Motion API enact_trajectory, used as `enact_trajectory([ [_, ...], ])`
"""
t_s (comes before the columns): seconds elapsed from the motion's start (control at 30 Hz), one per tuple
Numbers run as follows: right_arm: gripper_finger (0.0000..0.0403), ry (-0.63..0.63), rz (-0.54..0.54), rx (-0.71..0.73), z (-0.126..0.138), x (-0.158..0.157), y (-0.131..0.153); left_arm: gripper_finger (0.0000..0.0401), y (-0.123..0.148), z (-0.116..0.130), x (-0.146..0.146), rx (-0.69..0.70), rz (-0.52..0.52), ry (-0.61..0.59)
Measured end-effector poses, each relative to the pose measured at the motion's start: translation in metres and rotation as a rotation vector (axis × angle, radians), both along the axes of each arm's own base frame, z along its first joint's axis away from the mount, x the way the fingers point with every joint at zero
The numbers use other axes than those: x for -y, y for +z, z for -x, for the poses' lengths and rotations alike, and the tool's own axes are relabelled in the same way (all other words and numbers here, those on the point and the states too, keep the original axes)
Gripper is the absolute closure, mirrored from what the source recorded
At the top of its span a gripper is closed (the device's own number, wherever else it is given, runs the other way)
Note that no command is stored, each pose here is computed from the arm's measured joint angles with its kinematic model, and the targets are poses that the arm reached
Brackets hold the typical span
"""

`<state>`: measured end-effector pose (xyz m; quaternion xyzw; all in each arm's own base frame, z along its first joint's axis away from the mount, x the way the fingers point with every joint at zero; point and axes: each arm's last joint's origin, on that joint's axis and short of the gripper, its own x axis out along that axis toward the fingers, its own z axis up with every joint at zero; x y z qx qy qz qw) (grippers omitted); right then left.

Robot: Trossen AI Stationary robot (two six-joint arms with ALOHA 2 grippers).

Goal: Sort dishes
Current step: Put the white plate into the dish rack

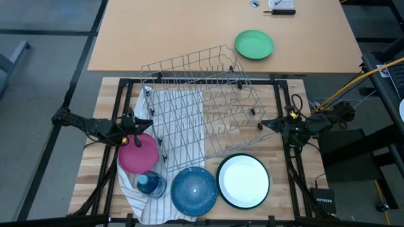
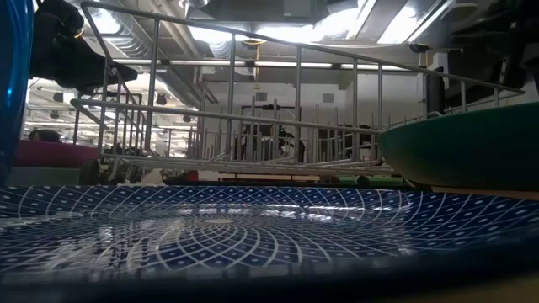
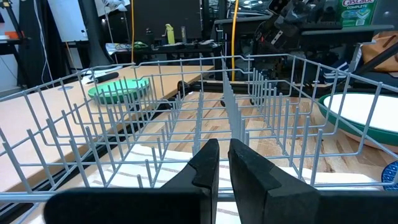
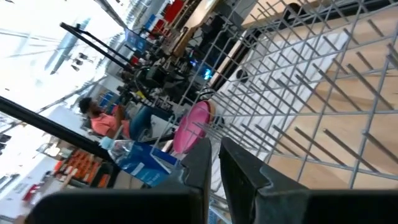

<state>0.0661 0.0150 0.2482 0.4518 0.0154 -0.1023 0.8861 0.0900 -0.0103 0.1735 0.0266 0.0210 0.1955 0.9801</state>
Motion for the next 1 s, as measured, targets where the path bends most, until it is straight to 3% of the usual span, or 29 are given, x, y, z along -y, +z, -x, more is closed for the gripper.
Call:
enact_trajectory([
  [0.47,0.0364,-0.021,-0.034,-0.105,-0.041,-0.022,-0.006,0.0372,0.000,0.000,0.000,0.000,0.000,0.001],
  [0.8,0.0364,0.300,-0.029,-0.131,-0.064,-0.042,-0.008,0.0372,0.000,0.000,0.000,0.000,0.000,0.000],
  [1.0,0.0364,0.326,0.101,-0.132,-0.070,-0.046,-0.010,0.0372,0.000,0.000,0.000,0.000,0.000,0.000],
])
